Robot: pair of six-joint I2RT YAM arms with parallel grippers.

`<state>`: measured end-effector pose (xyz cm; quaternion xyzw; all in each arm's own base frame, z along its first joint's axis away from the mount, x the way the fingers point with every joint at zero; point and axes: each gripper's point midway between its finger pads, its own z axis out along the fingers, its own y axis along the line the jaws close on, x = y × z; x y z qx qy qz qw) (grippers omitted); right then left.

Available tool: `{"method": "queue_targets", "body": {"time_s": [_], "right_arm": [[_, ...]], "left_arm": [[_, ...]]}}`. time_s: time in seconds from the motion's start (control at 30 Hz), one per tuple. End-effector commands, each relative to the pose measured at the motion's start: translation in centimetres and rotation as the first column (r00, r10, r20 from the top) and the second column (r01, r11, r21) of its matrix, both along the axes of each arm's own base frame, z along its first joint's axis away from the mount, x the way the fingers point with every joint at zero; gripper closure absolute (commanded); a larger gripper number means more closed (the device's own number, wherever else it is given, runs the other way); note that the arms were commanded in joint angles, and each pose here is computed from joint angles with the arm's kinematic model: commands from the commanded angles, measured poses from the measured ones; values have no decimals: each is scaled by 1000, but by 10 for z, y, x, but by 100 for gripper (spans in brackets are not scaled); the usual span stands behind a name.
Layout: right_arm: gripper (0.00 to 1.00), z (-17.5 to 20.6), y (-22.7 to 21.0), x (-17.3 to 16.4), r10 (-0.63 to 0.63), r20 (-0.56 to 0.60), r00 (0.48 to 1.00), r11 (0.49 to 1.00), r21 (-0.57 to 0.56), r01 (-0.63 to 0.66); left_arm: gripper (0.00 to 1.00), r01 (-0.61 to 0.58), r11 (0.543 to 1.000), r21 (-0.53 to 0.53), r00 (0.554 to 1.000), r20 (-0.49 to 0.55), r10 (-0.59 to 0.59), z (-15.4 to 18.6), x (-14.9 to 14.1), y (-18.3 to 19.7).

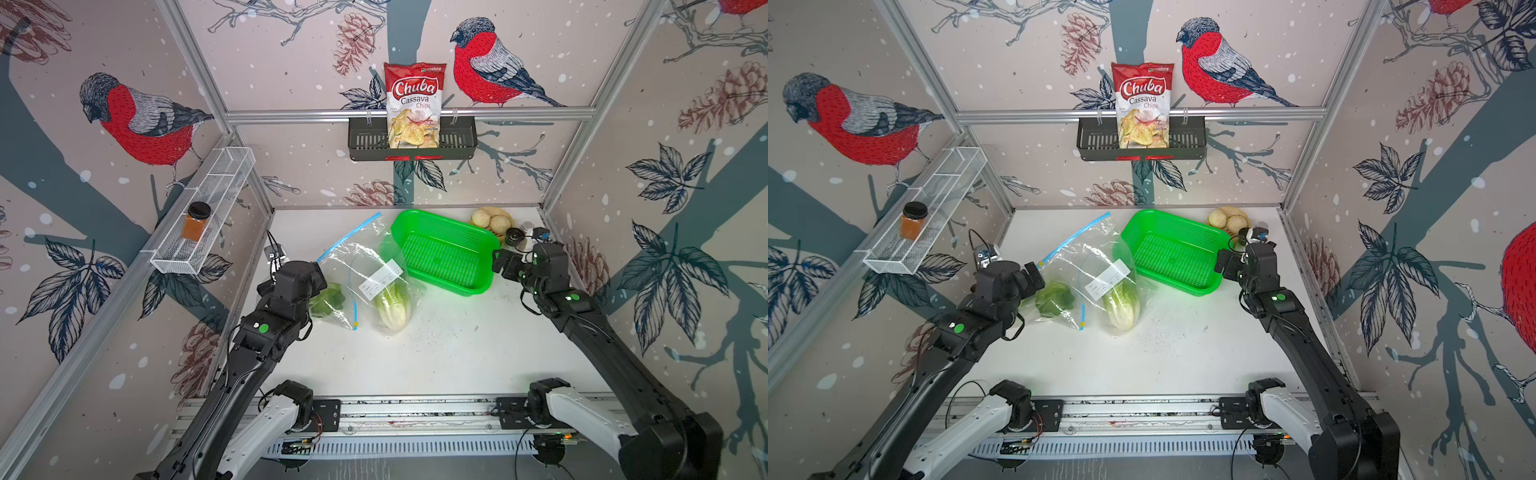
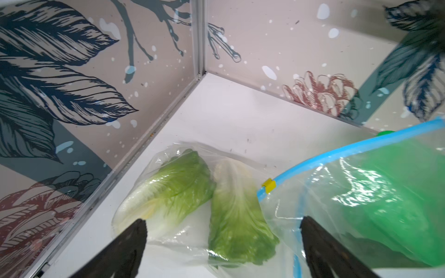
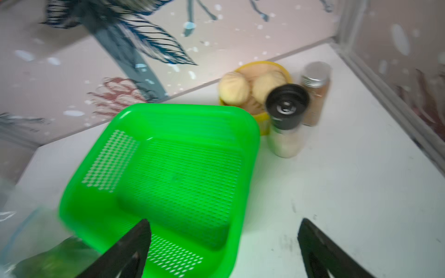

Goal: Put the chinese cabbages into a zipper bag and zip it
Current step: Place the zipper food storage bag at the center of the board, then reset both arms

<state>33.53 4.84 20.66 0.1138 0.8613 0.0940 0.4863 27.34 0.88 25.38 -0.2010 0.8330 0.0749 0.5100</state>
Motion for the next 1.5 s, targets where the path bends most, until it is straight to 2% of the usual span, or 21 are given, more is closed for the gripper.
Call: {"method": "queue_targets", "body": {"time_s": [0.0, 0.07, 0.17, 0.3, 0.43, 0.53, 0.6, 0.73, 0.77, 0.8, 0.83, 0.97, 1.03, 1.2, 1.33, 1.47], "right_arm": [[2, -3, -47, 2, -245, 79, 966, 969, 1, 246], [1, -18, -67, -2, -331, 74, 941, 943, -7, 332], [0, -35, -84, -3, -390, 97, 916, 916, -55, 397], [0, -49, -97, 1, -402, 144, 904, 900, -121, 419], [0, -65, -105, 5, -398, 196, 896, 893, -140, 427], [0, -83, -102, 13, -367, 175, 914, 906, -155, 394], [0, -97, -99, 19, -353, 164, 921, 914, -149, 377], [0, -86, -82, 48, -253, 251, 934, 947, -134, 292], [0, -90, -78, 58, -231, 231, 945, 953, -143, 267], [0, -98, -77, 66, -228, 158, 961, 955, -157, 253], [0, -100, -74, 68, -215, 154, 964, 955, -175, 241], [0, -83, -43, 53, -61, 266, 962, 966, -225, 124], [0, -77, -38, 49, -56, 303, 951, 960, -244, 134], [0, -77, -29, 48, -34, 290, 956, 955, -273, 116], [0, -72, -21, 38, -4, 325, 946, 950, -295, 106], [0, -63, -16, 27, 9, 387, 922, 940, -319, 124]], "left_arm": [[1, -98, 994, 39, 987, 132, 92, 4, 20, 15], [1, -122, 991, 61, 980, 165, 111, -9, 26, 20], [1, -125, 990, 71, 971, 212, 107, -30, 32, 23], [1, -133, 985, 108, 960, 262, 101, -54, 33, 28], [1, -58, 982, 180, 929, 370, -13, -74, 33, 21], [1, -42, 978, 205, 919, 391, -42, -92, 30, 20], [1, -23, 972, 233, 922, 381, -69, -97, 39, 16], [1, 45, 958, 285, 933, 330, -142, -99, 75, 2], [2, 47, 953, 301, 941, 306, -143, -101, 82, 1], [2, 35, 953, 302, 948, 292, -127, -103, 87, 3], [3, 18, 954, 299, 955, 279, -105, -105, 90, 7], [3, 88, 942, 324, 917, 343, -203, -99, 88, 6], [1, 124, 942, 312, 905, 354, -237, -106, 87, 4], [1, 206, 932, 299, 885, 348, -307, -115, 90, -2], [2, 141, 955, 259, 925, 309, -221, -123, 98, 12], [2, 132, 959, 252, 923, 322, -212, -122, 98, 15]]}}
